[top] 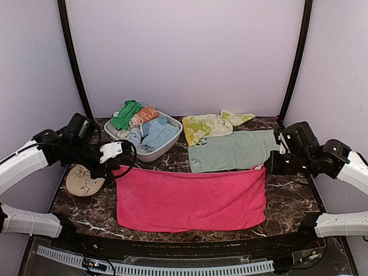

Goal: Roll the towels
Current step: Flatten out the towel from the towel pile.

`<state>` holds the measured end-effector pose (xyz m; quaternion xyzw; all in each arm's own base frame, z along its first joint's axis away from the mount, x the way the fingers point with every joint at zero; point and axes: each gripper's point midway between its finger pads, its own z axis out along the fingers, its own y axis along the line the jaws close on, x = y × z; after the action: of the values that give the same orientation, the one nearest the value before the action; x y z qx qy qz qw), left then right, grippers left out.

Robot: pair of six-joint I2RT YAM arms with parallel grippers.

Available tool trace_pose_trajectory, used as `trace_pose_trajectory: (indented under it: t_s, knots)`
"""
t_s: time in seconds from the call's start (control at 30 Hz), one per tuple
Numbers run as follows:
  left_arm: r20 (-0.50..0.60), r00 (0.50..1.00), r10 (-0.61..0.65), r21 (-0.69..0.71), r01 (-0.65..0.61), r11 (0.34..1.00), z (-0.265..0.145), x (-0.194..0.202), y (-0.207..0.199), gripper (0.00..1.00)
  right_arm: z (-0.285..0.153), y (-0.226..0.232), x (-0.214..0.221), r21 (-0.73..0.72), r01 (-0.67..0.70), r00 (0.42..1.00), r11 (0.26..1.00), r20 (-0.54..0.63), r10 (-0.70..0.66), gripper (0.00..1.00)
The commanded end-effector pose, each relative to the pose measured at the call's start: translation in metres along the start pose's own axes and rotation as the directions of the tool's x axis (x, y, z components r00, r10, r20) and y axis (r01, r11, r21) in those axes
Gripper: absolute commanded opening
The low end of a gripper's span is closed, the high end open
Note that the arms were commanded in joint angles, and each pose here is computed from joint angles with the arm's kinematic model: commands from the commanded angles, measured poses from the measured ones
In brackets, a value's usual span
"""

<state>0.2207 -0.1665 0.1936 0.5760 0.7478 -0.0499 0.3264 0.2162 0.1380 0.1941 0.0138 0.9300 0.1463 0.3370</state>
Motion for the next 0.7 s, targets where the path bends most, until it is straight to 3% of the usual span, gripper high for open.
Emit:
trace_pose_trajectory:
  t_s: [0.0, 0.33, 0.67]
  knots:
    - [-0.045, 0.999, 0.004, -0.196, -0.013, 0.98, 0.043, 0.005, 0.048, 0.0, 0.031, 0.006, -0.026, 0.037, 0.005, 0.994, 0.999, 0.11, -0.009, 0.0]
    - [-0.178, 0.984, 0.004, -0.333, -0.064, 0.941, 0.119, 0.037, 0.082, 0.0, 0.106, -0.009, -0.023, 0.142, 0.012, 0.997, 0.99, 0.074, -0.023, 0.0]
    - [-0.157, 0.987, -0.041, -0.479, -0.039, 0.877, 0.129, 0.039, 0.118, 0.0, 0.146, -0.022, -0.041, 0.177, -0.001, 0.998, 0.984, 0.058, -0.01, 0.0]
